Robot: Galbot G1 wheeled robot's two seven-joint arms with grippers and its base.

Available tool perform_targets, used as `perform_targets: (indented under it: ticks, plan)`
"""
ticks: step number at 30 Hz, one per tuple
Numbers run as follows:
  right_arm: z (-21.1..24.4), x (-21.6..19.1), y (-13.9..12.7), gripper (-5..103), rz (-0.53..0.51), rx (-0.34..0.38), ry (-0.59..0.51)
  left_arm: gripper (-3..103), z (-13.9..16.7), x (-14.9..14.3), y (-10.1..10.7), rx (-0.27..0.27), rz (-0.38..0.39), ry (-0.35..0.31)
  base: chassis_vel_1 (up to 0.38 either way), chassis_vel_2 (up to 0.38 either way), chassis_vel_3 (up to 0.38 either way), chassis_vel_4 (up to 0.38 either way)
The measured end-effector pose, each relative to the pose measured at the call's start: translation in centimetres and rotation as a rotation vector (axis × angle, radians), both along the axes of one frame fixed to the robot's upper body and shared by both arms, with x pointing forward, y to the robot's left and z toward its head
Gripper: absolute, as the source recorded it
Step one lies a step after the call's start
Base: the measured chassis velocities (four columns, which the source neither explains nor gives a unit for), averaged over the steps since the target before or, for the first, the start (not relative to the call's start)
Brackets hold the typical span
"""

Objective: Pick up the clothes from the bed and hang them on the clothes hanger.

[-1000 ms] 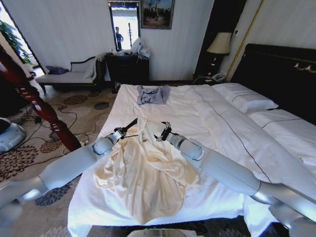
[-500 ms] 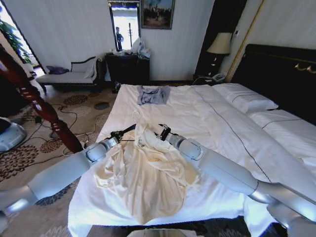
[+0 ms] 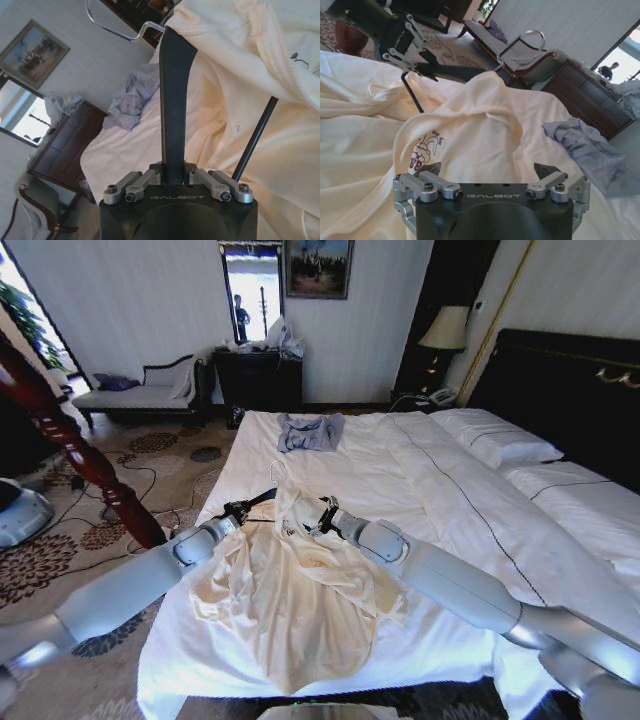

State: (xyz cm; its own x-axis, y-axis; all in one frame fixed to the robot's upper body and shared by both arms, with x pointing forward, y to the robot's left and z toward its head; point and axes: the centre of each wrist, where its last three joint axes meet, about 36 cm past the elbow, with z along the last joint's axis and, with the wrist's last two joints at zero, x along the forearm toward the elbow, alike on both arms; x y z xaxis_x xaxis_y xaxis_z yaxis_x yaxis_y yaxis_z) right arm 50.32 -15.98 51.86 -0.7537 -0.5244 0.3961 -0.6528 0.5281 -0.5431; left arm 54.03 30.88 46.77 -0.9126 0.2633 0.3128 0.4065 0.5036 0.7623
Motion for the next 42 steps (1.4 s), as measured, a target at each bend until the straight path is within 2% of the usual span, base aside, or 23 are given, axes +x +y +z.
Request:
perform_targets:
  ticks: [3,14,22,24,25,28,31,36,38,40,42]
  plan:
    - [-0.4,0.0,-0.5,100,0.001,-0.007,-0.006,19,0.3,0.0,0.5,-0.032,0.013,0.007,0.000,0.000,0.000,0.000]
    - [-1.4,0.7,-1.0,100,0.017,-0.047,-0.066,19,1.9,0.0,1.8,-0.076,0.038,0.003,0.000,0.000,0.000,0.000]
    - [-1.4,1.1,-2.2,100,0.062,0.056,-0.038,19,0.6,-1.4,3.6,-0.049,0.014,0.018,0.000,0.000,0.000,0.000]
    - [-1.2,0.5,-2.8,100,0.051,0.152,0.024,19,-0.5,-1.8,4.2,-0.027,0.022,0.019,0.000,0.000,0.000,0.000]
    - [-1.1,0.5,-2.9,100,0.045,0.169,0.033,19,-0.8,-2.0,4.3,-0.024,0.024,0.020,0.000,0.000,0.000,0.000]
    - [-0.7,0.6,-3.2,100,0.032,0.189,0.042,19,-1.4,-2.2,4.1,-0.014,0.013,0.013,0.000,0.000,0.000,0.000]
    - [0.1,1.4,-3.3,100,0.003,0.238,0.087,19,-1.8,-2.5,3.7,0.036,-0.030,-0.025,0.000,0.000,0.000,0.000]
    - [0.6,1.8,-3.3,100,0.005,0.267,0.138,19,-1.7,-2.5,3.3,0.057,-0.057,-0.048,0.000,0.000,0.000,0.000]
    - [0.6,1.7,-3.1,100,0.016,0.280,0.176,19,-1.5,-2.5,3.2,0.062,-0.065,-0.058,0.000,0.000,0.000,0.000]
    - [0.6,1.3,-2.8,100,0.041,0.313,0.261,19,-1.2,-2.3,3.1,0.073,-0.079,-0.078,0.000,0.000,0.000,0.000]
    - [0.6,1.1,-2.8,100,0.049,0.316,0.278,19,-1.1,-2.2,3.1,0.076,-0.082,-0.082,0.000,0.000,0.000,0.000]
